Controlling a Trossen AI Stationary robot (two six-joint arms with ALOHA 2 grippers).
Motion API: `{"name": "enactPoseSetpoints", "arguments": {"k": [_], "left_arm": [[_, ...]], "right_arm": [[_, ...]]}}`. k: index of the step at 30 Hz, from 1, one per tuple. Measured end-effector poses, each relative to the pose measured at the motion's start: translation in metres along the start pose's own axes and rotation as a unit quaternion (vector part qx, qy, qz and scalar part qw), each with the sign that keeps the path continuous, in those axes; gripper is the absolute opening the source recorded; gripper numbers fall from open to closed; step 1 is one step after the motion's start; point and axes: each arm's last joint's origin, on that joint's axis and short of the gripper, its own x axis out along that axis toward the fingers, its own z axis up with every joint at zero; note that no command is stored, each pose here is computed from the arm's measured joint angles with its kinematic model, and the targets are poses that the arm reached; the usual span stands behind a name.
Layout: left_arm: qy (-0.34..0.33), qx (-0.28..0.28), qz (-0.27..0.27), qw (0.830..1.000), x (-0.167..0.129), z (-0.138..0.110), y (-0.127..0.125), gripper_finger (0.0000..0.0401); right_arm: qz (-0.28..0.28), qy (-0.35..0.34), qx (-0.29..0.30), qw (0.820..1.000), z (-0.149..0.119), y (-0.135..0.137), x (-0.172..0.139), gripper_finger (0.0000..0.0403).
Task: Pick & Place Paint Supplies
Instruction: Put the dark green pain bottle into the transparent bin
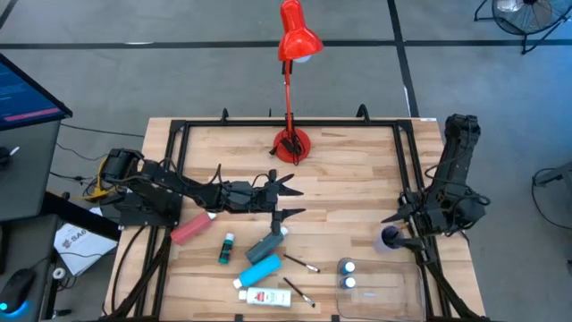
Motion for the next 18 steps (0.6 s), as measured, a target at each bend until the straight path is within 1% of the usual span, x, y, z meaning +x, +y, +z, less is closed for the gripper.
{"name": "enactPoseSetpoints", "arguments": {"k": [5,10,18], "left_arm": [[0.002,-0.009,-0.002,1.000,0.000,0.000,0.000,0.0195],[0.010,-0.011,-0.002,1.000,0.000,-0.002,0.000,0.0195],[0.029,-0.030,-0.003,0.999,-0.001,-0.006,-0.002,0.0195]], "right_arm": [[-0.001,-0.005,-0.001,1.000,-0.002,0.002,0.008,0.0235],[-0.019,0.000,-0.003,1.000,-0.008,0.003,0.017,0.0235],[0.017,-0.001,-0.003,1.000,-0.017,0.003,0.036,0.0235]]}}
